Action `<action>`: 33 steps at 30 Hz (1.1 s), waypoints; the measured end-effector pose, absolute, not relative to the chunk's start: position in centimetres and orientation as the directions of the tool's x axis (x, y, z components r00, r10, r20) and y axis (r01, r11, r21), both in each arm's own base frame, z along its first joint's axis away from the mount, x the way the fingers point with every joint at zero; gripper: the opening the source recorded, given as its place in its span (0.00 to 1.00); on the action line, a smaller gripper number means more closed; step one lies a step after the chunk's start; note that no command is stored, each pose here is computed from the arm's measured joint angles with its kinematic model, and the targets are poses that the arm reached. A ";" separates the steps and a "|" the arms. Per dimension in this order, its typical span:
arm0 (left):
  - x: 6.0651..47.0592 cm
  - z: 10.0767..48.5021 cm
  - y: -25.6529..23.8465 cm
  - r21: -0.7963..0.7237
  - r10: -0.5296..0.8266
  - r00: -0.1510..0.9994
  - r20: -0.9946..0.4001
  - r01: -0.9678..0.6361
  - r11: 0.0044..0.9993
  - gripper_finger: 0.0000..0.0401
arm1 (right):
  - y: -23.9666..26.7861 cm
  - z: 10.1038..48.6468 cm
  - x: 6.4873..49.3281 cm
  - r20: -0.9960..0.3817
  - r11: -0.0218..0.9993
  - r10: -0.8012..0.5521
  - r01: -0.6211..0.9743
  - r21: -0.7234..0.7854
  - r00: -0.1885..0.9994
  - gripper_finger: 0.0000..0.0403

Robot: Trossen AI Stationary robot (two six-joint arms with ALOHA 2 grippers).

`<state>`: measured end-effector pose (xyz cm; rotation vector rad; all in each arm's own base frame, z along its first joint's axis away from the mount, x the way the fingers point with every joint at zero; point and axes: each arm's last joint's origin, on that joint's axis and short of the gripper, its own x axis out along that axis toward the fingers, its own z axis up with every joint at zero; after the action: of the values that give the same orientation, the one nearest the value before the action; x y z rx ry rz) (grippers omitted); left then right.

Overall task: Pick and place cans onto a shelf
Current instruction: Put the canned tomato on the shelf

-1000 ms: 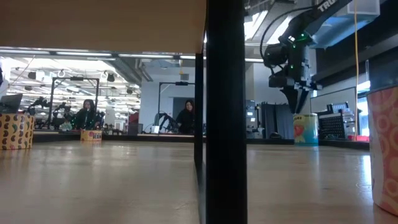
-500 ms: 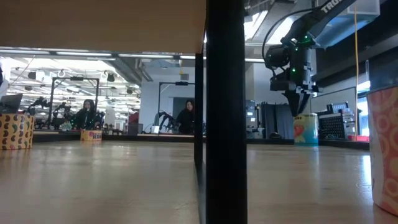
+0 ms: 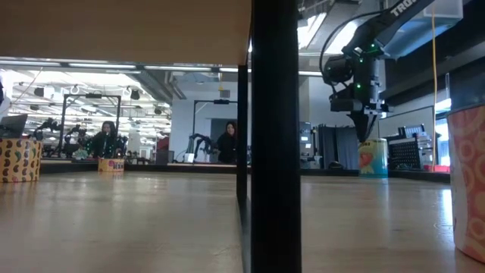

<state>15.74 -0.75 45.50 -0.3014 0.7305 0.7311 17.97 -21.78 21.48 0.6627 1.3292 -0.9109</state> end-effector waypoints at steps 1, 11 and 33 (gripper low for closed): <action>15.7 45.5 -0.8 -0.004 0.498 0.516 -0.697 -0.698 0.716 0.09 | -21.8 21.6 18.1 -0.984 0.514 -0.179 0.852 -0.098 -0.005 0.01; 15.7 45.5 -0.8 0.022 0.498 0.516 -0.697 -0.679 0.734 0.09 | -21.3 24.1 19.8 -0.974 0.575 -0.224 0.805 -0.145 -0.015 0.00; 15.8 45.5 -0.8 0.020 0.476 0.520 -0.709 -0.660 0.751 0.09 | -13.3 32.7 27.3 -0.933 0.834 -0.262 0.545 -0.090 0.246 0.00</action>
<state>15.75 -0.82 45.47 -0.2662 0.7607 0.6904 27.34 -13.31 32.73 0.2746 1.2038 -0.5597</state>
